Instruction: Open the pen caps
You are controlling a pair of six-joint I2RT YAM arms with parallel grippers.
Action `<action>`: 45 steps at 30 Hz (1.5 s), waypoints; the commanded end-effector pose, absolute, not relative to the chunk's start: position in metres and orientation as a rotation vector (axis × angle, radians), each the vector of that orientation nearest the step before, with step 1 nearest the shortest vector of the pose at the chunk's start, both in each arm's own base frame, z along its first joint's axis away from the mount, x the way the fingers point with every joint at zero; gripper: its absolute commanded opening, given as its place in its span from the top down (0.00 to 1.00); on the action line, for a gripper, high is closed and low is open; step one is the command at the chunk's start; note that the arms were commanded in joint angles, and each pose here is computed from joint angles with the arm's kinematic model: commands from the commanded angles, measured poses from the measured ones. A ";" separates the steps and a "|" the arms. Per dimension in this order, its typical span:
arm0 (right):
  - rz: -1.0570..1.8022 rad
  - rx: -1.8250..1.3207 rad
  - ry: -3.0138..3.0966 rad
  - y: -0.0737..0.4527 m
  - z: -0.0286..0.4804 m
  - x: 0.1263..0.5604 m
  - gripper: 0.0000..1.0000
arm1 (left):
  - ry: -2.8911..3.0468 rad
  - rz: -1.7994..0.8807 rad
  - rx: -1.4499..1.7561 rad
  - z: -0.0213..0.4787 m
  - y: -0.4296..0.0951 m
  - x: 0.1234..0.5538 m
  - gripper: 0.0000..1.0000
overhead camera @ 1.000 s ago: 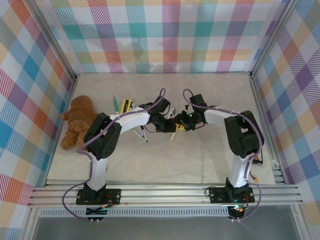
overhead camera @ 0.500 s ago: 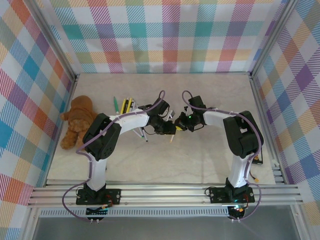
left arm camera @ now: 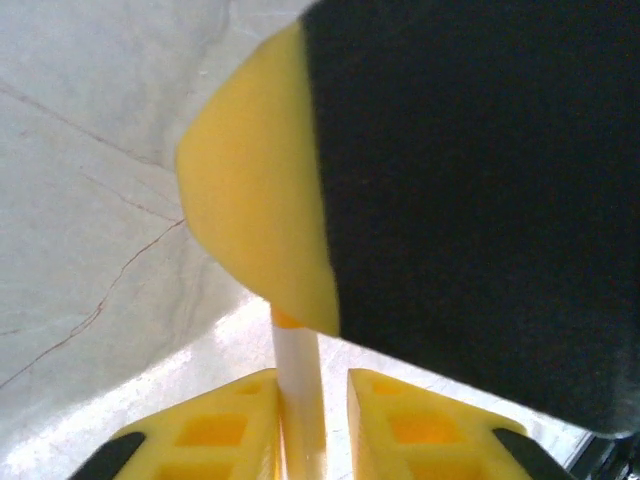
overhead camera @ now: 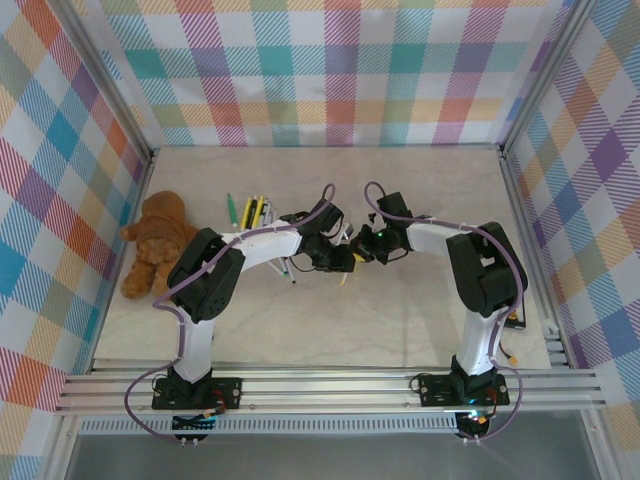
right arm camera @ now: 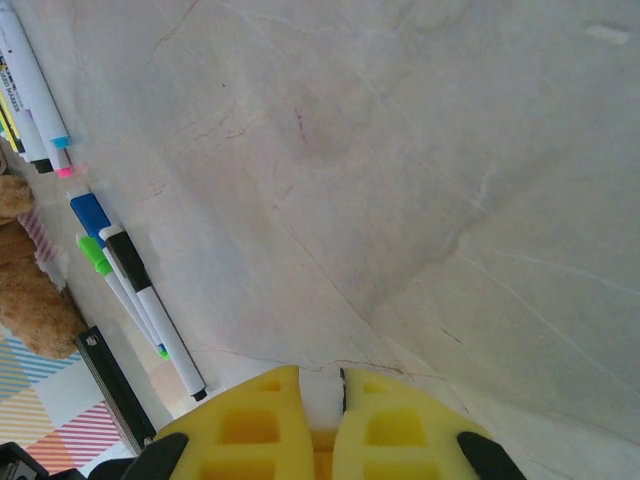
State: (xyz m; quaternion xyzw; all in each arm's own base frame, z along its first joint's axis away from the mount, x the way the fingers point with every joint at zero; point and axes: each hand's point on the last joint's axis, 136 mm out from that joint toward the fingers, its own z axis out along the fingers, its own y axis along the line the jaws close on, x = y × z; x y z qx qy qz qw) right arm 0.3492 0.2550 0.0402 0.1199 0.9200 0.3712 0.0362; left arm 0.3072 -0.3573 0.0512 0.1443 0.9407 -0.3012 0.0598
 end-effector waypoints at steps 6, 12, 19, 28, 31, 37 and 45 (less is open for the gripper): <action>1.206 0.352 2.752 0.262 0.064 0.352 1.00 | 2.864 -0.930 0.486 0.053 -0.364 0.300 1.00; 1.047 0.490 2.657 0.208 0.090 0.405 1.00 | 2.919 -0.961 0.572 0.060 -0.345 0.249 1.00; 1.133 0.644 2.549 0.169 0.111 0.471 1.00 | 2.874 -0.873 0.625 0.088 -0.310 0.191 1.00; 0.854 0.573 2.648 0.159 0.087 0.468 1.00 | 2.794 -0.584 0.406 0.128 -0.275 0.320 1.00; 0.724 0.543 2.683 0.150 0.078 0.463 1.00 | 2.814 -0.438 0.343 0.117 -0.264 0.364 1.00; 0.595 0.491 2.741 0.150 0.063 0.454 1.00 | 2.922 -0.184 0.253 0.064 -0.238 0.412 1.00; 0.353 0.406 2.804 0.146 0.047 0.445 1.00 | 2.930 -0.037 0.090 0.045 -0.198 0.437 1.00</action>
